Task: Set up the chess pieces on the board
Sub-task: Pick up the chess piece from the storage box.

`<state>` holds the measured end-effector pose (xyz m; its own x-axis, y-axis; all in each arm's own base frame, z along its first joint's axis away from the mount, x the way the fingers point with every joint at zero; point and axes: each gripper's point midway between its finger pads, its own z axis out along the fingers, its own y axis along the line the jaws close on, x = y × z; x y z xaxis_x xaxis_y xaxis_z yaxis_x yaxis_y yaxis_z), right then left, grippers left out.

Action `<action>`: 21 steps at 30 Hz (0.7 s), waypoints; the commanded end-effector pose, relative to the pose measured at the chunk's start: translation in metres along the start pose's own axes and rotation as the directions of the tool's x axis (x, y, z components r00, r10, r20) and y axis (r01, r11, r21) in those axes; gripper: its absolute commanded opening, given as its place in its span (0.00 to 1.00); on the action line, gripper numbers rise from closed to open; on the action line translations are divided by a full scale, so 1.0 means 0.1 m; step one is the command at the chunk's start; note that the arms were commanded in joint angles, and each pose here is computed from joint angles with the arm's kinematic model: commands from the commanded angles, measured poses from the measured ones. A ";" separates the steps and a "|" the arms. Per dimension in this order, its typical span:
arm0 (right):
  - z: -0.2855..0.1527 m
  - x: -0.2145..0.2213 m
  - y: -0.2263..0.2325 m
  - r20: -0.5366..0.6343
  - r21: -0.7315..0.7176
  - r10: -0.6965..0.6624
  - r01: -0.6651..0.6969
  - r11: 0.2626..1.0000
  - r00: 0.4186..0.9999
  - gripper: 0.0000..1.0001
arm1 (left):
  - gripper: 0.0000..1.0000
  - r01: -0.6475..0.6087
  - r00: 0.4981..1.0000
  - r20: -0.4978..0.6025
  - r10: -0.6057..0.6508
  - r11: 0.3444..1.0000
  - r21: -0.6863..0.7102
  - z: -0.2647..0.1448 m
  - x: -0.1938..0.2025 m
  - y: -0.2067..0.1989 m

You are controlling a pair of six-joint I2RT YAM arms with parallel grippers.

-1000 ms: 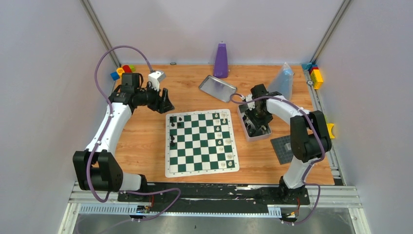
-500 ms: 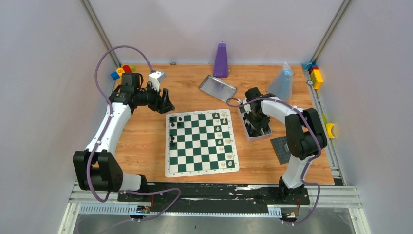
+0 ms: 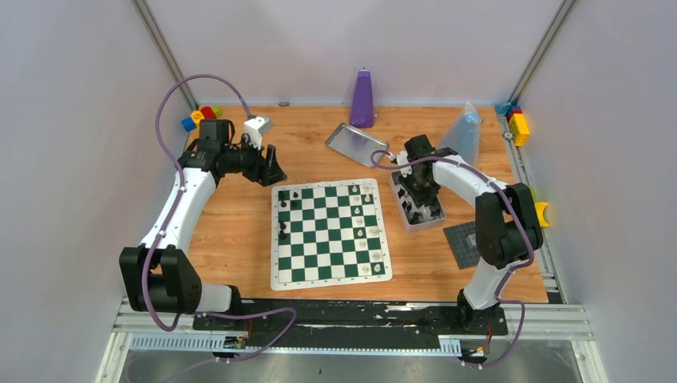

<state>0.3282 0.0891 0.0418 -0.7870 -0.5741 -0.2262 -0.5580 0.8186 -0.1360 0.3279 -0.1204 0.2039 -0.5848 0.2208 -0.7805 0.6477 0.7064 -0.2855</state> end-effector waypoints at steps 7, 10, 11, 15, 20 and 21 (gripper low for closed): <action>-0.58 -0.50 0.14 0.270 -0.138 0.024 0.014 0.990 0.963 0.02 | 0.74 -0.031 0.999 0.036 0.028 0.996 0.086 0.01 -0.06 -0.13; -0.72 -0.60 0.23 0.327 -0.195 0.039 0.028 0.980 0.944 0.02 | 0.74 -0.032 0.999 0.038 0.028 0.994 0.105 0.03 -0.07 -0.15; -0.78 -0.65 0.27 0.350 -0.219 0.046 0.034 0.975 0.936 0.03 | 0.74 -0.034 0.999 0.038 0.030 0.993 0.112 0.03 -0.07 -0.17; -1.08 -0.92 0.46 0.459 -0.340 0.105 0.065 0.938 0.882 0.04 | 0.73 -0.066 0.997 0.056 0.058 0.988 0.138 0.07 -0.09 -0.26; -1.54 -1.38 0.70 0.571 -0.510 0.226 0.126 0.851 0.789 0.05 | 0.73 -0.063 0.994 0.098 0.043 0.976 0.210 0.23 -0.26 -0.54; -1.63 -1.46 0.74 0.583 -0.542 0.253 0.137 0.829 0.772 0.05 | 0.73 -0.079 0.991 0.122 0.051 0.967 0.242 0.27 -0.35 -0.64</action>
<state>0.3446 0.1837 0.1480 -0.6800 -0.3950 -0.6178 -0.6430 0.7262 0.2433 0.3163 -0.1571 0.2086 -0.5480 0.2247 -0.8058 0.7335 0.5922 -0.3336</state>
